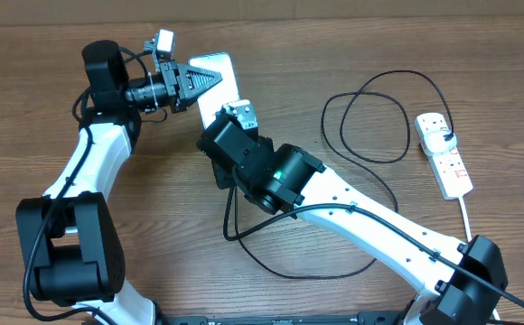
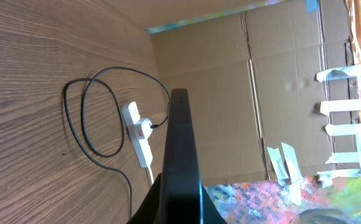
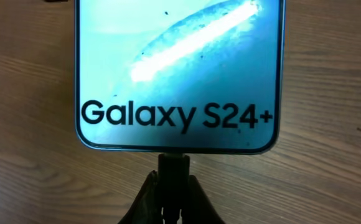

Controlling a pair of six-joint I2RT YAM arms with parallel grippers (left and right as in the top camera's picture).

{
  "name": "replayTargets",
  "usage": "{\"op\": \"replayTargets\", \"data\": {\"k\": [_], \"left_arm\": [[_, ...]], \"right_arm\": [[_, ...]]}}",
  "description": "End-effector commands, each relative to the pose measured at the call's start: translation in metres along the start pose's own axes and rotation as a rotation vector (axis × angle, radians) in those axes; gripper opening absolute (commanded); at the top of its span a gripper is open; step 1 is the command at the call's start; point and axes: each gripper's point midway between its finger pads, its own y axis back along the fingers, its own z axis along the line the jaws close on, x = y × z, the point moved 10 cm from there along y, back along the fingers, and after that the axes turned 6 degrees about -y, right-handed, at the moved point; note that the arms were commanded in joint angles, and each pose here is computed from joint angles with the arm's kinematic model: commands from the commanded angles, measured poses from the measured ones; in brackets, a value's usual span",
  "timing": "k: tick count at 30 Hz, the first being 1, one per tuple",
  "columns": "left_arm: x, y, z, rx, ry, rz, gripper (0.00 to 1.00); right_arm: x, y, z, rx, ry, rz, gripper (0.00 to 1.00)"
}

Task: Plug charger to phone and switch on socket
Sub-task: 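Lower the phone with the left gripper toward the table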

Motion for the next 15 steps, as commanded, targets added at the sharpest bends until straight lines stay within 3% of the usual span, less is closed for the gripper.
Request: {"op": "replayTargets", "data": {"k": [1, 15], "left_arm": [[0.001, -0.003, -0.008, 0.042, -0.022, 0.047, 0.04], [0.009, -0.007, -0.014, 0.112, -0.048, 0.133, 0.04]], "right_arm": [[-0.011, 0.003, -0.001, -0.016, -0.025, -0.056, 0.04], [-0.036, 0.008, 0.000, -0.100, -0.049, -0.122, 0.04]]}}
